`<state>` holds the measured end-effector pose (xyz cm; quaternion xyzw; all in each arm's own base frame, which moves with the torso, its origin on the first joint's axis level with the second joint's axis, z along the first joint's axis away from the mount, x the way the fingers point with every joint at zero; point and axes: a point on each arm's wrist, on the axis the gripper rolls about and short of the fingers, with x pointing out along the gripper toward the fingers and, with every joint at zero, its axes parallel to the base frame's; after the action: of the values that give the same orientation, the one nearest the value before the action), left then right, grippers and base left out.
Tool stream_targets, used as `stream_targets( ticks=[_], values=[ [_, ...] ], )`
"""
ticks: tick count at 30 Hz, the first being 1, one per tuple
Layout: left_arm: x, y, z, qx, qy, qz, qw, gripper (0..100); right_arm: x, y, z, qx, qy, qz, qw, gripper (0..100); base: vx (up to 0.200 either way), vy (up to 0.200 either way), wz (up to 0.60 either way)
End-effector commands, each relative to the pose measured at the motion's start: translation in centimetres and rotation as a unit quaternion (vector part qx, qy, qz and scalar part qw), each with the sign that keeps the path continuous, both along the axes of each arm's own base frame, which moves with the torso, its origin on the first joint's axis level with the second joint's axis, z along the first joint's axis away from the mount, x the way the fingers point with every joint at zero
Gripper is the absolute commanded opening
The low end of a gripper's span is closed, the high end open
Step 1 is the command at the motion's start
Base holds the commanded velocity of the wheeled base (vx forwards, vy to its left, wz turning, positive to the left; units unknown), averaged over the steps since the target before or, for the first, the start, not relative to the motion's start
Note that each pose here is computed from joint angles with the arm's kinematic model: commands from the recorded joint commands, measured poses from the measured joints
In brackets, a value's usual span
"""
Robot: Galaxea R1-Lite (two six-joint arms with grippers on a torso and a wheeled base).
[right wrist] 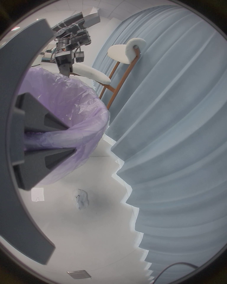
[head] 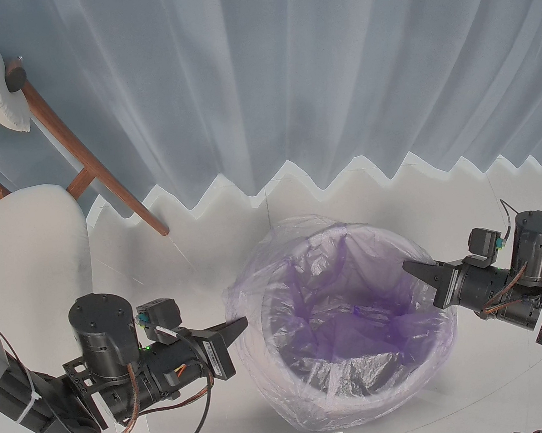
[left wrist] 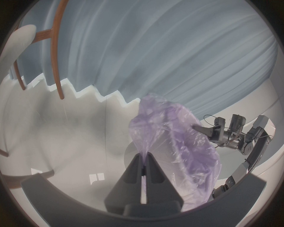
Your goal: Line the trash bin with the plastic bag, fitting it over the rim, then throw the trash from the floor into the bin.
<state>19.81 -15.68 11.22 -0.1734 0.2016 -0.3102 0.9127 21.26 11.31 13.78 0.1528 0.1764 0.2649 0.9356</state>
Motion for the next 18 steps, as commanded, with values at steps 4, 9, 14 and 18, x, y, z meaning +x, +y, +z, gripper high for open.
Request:
stream_targets(
  ticks=[4, 9, 14, 18],
  values=[
    [1.0, 0.5, -1.9, 0.014, 0.032, 0.024, 0.9991, 0, -0.4, -0.3, 1.1, 0.046, 0.005, -0.012, 0.9989, 0, 0.0, 0.0, 0.0],
    [1.8, -0.2, -2.7, 0.003, 0.016, 0.023, 0.9996, 0, -0.5, -0.2, 1.3, 0.067, 0.015, -0.014, 0.9976, 0, 0.0, 0.0, 0.0],
    [2.7, -1.0, -3.1, -0.024, -0.032, 0.054, 0.9977, 0, -0.5, -0.2, 1.4, 0.087, 0.026, -0.019, 0.9957, 0, 0.0, 0.0, 0.0],
    [1.9, -0.5, -2.8, -0.037, -0.051, 0.058, 0.9963, 0, -0.5, -0.2, 1.4, 0.088, 0.024, -0.019, 0.9957, 0, 0.0, 0.0, 0.0]
  ],
)
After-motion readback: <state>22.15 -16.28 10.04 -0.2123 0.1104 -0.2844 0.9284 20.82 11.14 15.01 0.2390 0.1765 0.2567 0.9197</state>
